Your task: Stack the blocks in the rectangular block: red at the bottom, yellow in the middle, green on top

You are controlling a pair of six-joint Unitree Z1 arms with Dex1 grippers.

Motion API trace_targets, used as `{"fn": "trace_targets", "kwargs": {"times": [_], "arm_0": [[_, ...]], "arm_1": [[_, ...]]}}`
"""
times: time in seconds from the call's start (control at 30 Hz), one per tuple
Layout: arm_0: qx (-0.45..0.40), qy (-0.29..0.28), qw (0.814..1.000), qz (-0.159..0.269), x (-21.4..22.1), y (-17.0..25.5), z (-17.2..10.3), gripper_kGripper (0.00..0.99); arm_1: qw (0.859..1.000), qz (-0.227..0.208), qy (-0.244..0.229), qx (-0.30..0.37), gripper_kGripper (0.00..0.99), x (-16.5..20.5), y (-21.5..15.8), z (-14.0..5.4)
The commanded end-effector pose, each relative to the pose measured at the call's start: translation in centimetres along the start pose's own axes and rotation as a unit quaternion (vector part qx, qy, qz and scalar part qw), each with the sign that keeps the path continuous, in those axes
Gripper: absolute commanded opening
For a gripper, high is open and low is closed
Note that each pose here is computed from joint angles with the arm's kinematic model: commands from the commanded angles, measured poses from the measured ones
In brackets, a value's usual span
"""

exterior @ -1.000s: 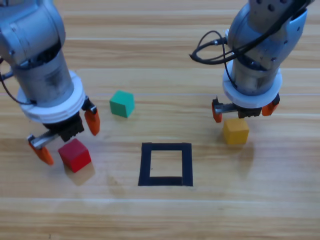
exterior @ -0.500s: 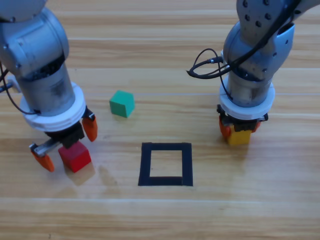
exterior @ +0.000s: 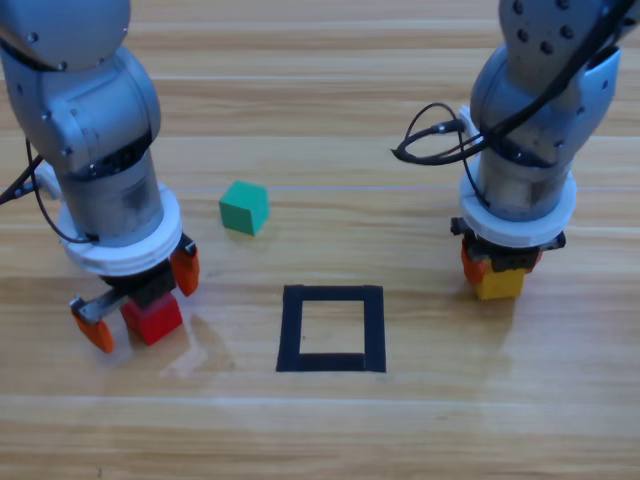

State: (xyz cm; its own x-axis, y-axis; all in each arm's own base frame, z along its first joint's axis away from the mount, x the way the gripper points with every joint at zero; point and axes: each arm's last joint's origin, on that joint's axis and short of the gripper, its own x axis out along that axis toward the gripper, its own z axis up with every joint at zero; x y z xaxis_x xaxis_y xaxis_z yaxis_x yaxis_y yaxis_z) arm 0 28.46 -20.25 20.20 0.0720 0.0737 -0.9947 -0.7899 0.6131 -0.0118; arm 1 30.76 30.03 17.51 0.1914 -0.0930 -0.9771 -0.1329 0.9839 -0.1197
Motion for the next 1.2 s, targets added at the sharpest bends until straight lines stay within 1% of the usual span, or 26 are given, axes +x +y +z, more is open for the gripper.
{"fn": "trace_targets", "kwargs": {"times": [0.03,0.2,0.33,0.4,0.47,0.57,0.6,0.67,0.7,0.73,0.8,0.9,0.93,0.97,1.03,1.07,1.2], "arm_0": [[-0.010,-0.005,1.000,0.013,1.9,-0.6,0.8,0.919],[-0.006,-0.006,1.000,0.013,2.4,-0.8,0.8,0.853],[-0.004,-0.005,1.000,0.013,2.9,-1.0,0.8,0.845],[-0.004,-0.005,1.000,0.014,3.0,-1.1,0.8,0.819],[-0.003,-0.006,1.000,0.015,3.1,-1.0,1.0,0.769],[-0.003,-0.006,1.000,0.017,3.2,-0.8,1.3,0.733],[-0.002,-0.007,1.000,0.016,3.2,-0.7,1.5,0.707],[-0.002,-0.010,1.000,0.018,3.1,-0.4,1.7,0.612],[0.000,-0.010,1.000,0.018,3.0,-0.1,2.1,0.541],[0.002,-0.012,1.000,0.019,2.8,0.3,2.4,0.428],[0.008,-0.017,1.000,0.015,2.2,0.9,3.0,0.275],[0.040,-0.023,0.999,0.007,1.4,0.8,3.9,0.140],[0.069,-0.025,0.997,0.002,1.0,0.4,4.2,0.087],[0.092,-0.024,0.995,0.003,0.7,0.1,4.5,0.064],[0.154,-0.027,0.988,-0.015,-0.3,-0.8,4.7,0.061],[0.170,-0.031,0.985,-0.014,-1.0,-0.9,4.9,0.038],[0.257,-0.042,0.963,-0.063,-4.5,-0.7,4.7,0.034]], "arm_1": [[0.999,0.036,-0.020,-0.021,0.156,-3.6,0.1,-1.7],[0.998,0.046,-0.034,-0.024,0.156,-5.3,-0.5,-2.2],[0.998,0.048,-0.036,-0.028,0.155,-5.6,-0.7,-2.3],[0.998,0.047,-0.035,-0.029,0.155,-5.6,-0.7,-2.4],[0.998,0.047,-0.035,-0.029,0.155,-5.5,-0.7,-2.4],[0.998,0.048,-0.036,-0.029,0.155,-5.7,-0.9,-2.6],[0.998,0.051,-0.039,-0.028,0.155,-5.8,-1.0,-2.7],[0.997,0.056,-0.045,-0.027,0.156,-5.9,-1.3,-3.0],[0.997,0.058,-0.047,-0.026,0.156,-5.9,-1.4,-3.1],[0.997,0.058,-0.048,-0.026,0.156,-5.9,-1.4,-3.1],[0.997,0.059,-0.047,-0.026,0.155,-5.9,-1.4,-3.2],[0.997,0.059,-0.048,-0.026,0.156,-6.0,-1.5,-3.2],[0.997,0.060,-0.048,-0.027,0.156,-6.1,-1.4,-3.2],[0.997,0.060,-0.048,-0.025,0.155,-6.0,-1.5,-3.2],[0.997,0.061,-0.048,-0.024,0.156,-6.1,-1.5,-3.2],[0.997,0.060,-0.047,-0.025,0.156,-6.1,-1.5,-3.3],[0.997,0.060,-0.048,-0.024,0.156,-6.1,-1.6,-3.3]]}}
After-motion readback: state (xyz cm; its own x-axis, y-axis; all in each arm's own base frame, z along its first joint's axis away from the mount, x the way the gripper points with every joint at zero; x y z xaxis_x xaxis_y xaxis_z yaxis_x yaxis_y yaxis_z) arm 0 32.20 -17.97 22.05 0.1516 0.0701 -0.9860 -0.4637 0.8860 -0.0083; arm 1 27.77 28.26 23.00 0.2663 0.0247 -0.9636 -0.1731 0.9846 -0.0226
